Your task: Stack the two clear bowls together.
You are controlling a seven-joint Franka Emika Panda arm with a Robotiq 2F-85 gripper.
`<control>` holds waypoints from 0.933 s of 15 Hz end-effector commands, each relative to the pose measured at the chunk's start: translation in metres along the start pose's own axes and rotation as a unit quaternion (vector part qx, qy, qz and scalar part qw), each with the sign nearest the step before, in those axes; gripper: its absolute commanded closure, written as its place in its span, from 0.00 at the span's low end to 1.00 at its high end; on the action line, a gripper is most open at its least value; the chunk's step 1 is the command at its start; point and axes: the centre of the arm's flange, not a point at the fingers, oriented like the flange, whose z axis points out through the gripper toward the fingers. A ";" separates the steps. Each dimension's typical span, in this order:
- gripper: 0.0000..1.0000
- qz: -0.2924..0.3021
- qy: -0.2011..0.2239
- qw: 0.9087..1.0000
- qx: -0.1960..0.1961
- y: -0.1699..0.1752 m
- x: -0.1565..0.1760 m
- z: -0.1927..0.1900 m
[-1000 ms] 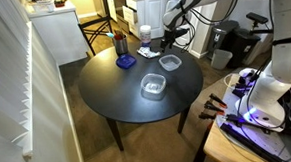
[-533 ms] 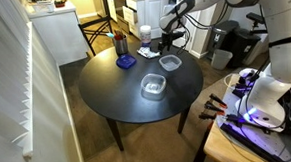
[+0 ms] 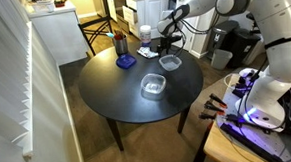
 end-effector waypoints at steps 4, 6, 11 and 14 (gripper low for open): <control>0.00 0.020 -0.012 0.999 0.046 -0.001 0.034 0.041; 0.00 0.020 -0.019 0.999 0.047 -0.002 0.038 0.052; 0.33 0.007 -0.025 0.999 0.048 -0.003 0.041 0.069; 0.53 0.007 -0.025 0.999 0.048 -0.003 0.043 0.073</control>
